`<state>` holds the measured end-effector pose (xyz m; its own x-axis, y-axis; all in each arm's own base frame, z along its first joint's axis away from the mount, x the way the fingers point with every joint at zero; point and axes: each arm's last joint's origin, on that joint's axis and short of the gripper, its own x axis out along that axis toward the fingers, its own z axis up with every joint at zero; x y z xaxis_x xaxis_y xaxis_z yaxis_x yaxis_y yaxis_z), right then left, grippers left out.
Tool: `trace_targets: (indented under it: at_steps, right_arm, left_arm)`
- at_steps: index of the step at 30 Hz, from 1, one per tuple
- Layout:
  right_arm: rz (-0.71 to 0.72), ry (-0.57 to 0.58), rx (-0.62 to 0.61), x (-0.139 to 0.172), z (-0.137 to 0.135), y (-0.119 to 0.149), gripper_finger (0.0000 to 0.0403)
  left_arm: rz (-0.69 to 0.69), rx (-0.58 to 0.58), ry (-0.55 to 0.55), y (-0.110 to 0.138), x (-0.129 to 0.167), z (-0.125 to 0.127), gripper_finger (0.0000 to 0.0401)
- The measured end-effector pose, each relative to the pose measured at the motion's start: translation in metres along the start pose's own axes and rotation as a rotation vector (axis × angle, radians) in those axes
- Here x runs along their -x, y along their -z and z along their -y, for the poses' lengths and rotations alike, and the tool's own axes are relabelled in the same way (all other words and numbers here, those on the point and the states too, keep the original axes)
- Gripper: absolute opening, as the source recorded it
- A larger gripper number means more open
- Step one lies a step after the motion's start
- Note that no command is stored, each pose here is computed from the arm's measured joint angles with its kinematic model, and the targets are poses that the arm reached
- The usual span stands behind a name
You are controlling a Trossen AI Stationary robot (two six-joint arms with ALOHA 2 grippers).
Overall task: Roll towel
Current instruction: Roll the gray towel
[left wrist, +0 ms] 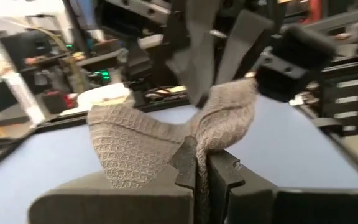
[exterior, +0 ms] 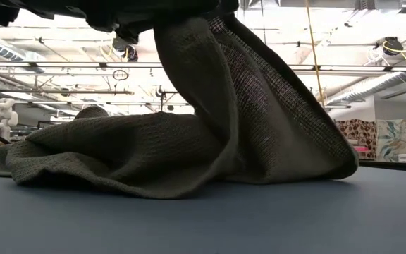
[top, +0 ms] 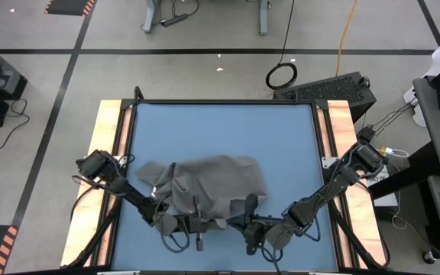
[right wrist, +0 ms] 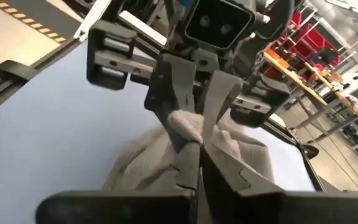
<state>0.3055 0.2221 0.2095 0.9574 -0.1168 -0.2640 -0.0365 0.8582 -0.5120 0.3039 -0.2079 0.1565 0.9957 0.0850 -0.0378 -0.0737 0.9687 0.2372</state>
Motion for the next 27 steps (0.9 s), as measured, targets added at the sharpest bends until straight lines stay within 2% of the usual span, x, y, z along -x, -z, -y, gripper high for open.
trace_targets:
  at_steps: [4,10,16,20,27]
  right_arm:
    - [0.017,0.007,-0.036,-0.001,0.001,-0.002,0.0003]
    - [0.021,0.017,-0.117,-0.005,0.008,-0.008,0.0001]
    - [0.023,0.041,-0.149,-0.013,0.018,-0.015,0.0001]
    - [0.020,0.044,-0.150,-0.014,0.020,-0.016,0.0000]
    - [0.019,0.047,-0.149,-0.014,0.021,-0.016,0.0000]
  left_arm:
    - [-0.012,-0.095,-0.052,-0.003,0.010,0.008,0.0048]
    - [0.019,-0.069,-0.097,-0.024,0.027,0.013,0.0125]
    - [0.040,-0.078,-0.091,-0.045,0.024,0.022,0.0185]
    - [-0.011,-0.108,-0.139,-0.050,0.014,0.021,0.0208]
    - [-0.075,-0.039,-0.163,-0.052,0.000,0.016,0.0212]
